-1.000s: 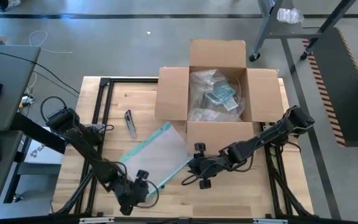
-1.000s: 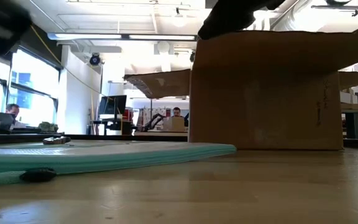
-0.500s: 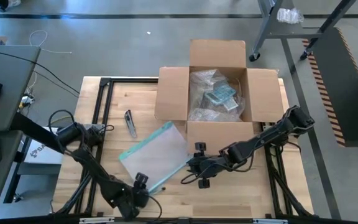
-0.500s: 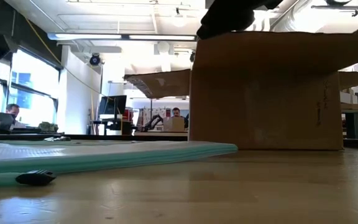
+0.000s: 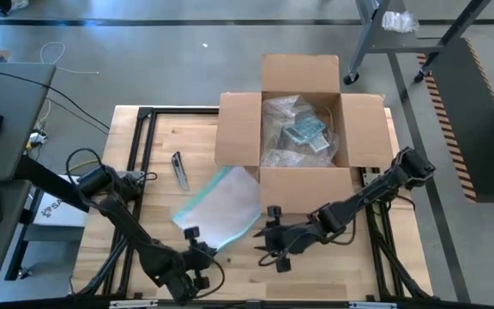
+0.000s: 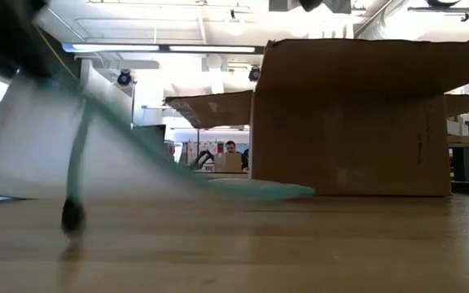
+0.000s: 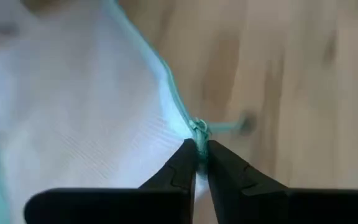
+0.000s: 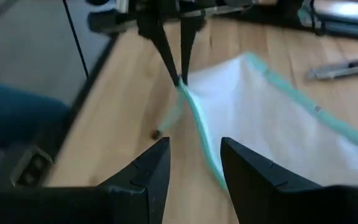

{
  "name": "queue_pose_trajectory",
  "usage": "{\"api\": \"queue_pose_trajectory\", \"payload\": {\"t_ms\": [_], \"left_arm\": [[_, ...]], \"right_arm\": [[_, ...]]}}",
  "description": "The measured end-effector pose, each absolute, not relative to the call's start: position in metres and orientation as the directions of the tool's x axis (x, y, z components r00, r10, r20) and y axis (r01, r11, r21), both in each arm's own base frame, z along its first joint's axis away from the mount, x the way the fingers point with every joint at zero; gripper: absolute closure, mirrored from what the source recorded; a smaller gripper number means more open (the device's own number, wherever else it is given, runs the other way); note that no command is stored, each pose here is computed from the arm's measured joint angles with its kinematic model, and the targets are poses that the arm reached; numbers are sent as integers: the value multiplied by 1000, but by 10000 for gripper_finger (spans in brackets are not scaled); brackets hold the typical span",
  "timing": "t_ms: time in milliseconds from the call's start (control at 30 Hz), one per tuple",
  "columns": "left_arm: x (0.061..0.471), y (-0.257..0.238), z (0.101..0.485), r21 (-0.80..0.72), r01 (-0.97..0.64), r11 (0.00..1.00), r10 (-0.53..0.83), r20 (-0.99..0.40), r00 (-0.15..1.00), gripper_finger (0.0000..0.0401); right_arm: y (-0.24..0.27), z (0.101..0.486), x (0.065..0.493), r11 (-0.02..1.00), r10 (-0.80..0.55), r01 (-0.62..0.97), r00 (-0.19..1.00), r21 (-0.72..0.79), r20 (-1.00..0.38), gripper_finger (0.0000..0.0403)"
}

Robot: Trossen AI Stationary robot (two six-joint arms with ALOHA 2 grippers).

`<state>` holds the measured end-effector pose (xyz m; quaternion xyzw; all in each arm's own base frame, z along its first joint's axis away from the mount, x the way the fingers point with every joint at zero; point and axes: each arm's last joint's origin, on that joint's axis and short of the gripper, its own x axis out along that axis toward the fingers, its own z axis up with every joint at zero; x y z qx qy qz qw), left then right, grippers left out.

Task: Unpack boxes
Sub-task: Open the white zip bag

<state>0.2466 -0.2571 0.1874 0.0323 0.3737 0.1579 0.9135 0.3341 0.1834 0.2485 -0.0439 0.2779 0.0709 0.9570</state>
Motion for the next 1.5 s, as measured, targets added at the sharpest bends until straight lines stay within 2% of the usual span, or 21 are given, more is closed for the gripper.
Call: {"api": "queue_pose_trajectory", "payload": {"t_ms": [200,367,467,600,733,833,933,1000,1067,1333,1400,1500], "left_arm": [[254,-261,233,121,-351,929,361,-518,775,396],[259,-260,243,115,-432,894,441,-390,808,397],[263,-258,245,104,-453,885,458,-368,809,397],[268,-257,246,90,-452,888,451,-369,813,397],[271,-258,247,87,-441,893,441,-362,822,398],[272,-259,248,98,-425,900,429,-367,825,398],[272,-260,247,88,-404,910,404,-394,825,398],[272,-261,246,77,-381,921,376,-424,824,398],[271,-262,245,68,-361,930,352,-448,822,398],[254,-275,240,39,-249,968,226,-569,791,400],[244,-278,236,23,-256,966,215,-617,757,400],[221,-281,230,8,-292,957,214,-698,683,401]], "right_arm": [[183,256,340,984,134,-171,878,-41,-460,266],[185,253,344,987,124,-157,890,-40,-438,224],[190,239,353,988,118,-149,895,-38,-429,205],[192,222,363,997,20,-48,910,-58,-415,206],[193,220,370,999,19,-34,929,-35,-370,223],[193,221,372,999,12,-24,939,-29,-343,252],[194,222,372,999,13,-24,940,-28,-341,308],[193,221,371,999,17,-29,935,-29,-353,360],[194,219,371,999,21,-37,928,-36,-371,391],[182,198,361,997,-68,70,816,-18,-573,401],[174,190,356,992,-117,125,748,-35,-654,402],[158,176,341,963,-242,241,581,-120,-777,402]]}}
